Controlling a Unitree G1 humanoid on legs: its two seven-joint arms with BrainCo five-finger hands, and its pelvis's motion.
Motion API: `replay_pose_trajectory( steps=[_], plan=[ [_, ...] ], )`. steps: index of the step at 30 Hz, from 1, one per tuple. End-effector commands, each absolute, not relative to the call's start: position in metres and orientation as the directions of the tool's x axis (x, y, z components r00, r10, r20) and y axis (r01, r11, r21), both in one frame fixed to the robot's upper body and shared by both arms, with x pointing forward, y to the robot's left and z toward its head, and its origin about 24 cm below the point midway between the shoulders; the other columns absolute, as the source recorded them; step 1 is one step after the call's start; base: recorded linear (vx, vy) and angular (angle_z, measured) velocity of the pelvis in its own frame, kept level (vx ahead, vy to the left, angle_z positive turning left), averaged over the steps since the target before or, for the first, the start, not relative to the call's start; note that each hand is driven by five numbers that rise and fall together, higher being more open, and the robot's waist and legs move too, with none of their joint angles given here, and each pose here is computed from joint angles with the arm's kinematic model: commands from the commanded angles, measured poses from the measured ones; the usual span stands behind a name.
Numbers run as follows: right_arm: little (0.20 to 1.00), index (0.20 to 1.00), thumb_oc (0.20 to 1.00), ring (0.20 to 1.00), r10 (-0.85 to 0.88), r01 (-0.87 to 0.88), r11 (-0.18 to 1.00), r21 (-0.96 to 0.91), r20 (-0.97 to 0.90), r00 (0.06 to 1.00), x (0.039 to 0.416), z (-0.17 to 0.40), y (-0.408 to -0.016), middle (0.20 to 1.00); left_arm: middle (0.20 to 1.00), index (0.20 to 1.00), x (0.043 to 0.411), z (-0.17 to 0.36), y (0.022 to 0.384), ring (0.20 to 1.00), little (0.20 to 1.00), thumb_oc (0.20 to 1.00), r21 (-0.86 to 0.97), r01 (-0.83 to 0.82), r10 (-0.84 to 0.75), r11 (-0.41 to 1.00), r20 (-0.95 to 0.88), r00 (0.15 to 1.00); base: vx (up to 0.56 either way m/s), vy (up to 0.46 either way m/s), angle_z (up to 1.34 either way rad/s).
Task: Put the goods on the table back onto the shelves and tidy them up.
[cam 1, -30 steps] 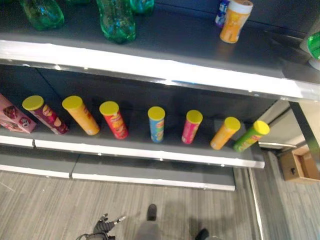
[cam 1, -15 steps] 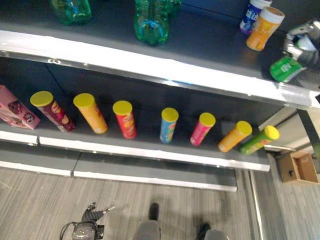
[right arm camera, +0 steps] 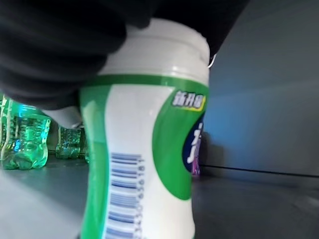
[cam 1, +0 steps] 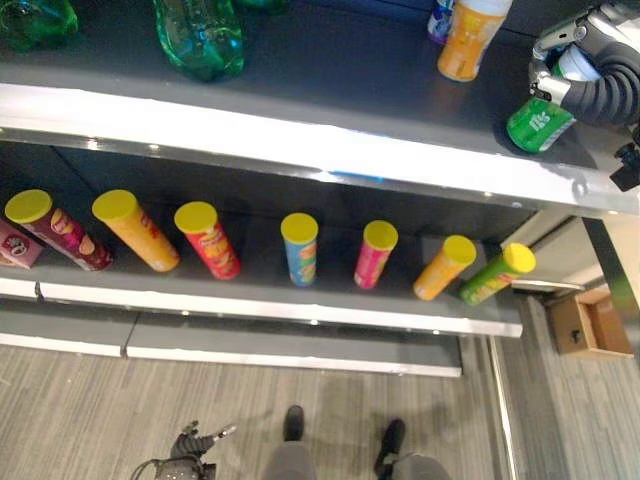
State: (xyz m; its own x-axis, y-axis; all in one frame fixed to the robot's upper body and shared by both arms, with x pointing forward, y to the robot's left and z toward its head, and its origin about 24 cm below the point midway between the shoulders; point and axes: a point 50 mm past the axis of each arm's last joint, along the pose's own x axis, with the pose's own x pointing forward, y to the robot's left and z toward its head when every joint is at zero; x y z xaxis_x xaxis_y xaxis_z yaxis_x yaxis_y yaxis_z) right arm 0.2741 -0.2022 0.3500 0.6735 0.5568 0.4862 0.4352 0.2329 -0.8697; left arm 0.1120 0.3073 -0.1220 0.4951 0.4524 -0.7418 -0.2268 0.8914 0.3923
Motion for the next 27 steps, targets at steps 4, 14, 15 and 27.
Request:
replay_pose_trajectory(
  steps=[4,14,15,27],
  plan=[
    [0.2,0.2,0.2,0.2,0.552,0.455,0.23,-0.86,0.5,0.667,0.28,0.361,-0.2,0.2,1.0,1.0,0.105,-0.117,0.324,1.0,1.0,1.0,0.458,-0.2,0.495,0.866,-0.731,0.47,0.02,-0.032,0.06],
    [0.2,0.2,0.2,0.2,0.563,0.438,0.208,-0.875,0.473,0.678,0.29,0.365,-0.192,0.2,1.0,1.0,0.095,-0.127,0.311,1.0,1.0,1.0,0.433,-0.185,0.468,0.882,-0.765,0.443,0.02,-0.02,0.07],
    [0.2,0.2,0.2,0.2,0.564,0.434,0.206,-0.877,0.469,0.68,0.291,0.364,-0.192,0.2,1.0,1.0,0.093,-0.128,0.311,1.0,1.0,1.0,0.431,-0.185,0.467,0.883,-0.769,0.437,0.02,-0.012,0.04],
    [0.2,0.2,0.2,0.2,0.539,0.391,0.198,-0.899,0.434,0.722,0.309,0.36,-0.192,0.2,1.0,1.0,0.093,-0.131,0.305,1.0,1.0,1.0,0.421,-0.179,0.455,0.89,-0.781,0.428,0.0,0.0,0.0]
  ],
)
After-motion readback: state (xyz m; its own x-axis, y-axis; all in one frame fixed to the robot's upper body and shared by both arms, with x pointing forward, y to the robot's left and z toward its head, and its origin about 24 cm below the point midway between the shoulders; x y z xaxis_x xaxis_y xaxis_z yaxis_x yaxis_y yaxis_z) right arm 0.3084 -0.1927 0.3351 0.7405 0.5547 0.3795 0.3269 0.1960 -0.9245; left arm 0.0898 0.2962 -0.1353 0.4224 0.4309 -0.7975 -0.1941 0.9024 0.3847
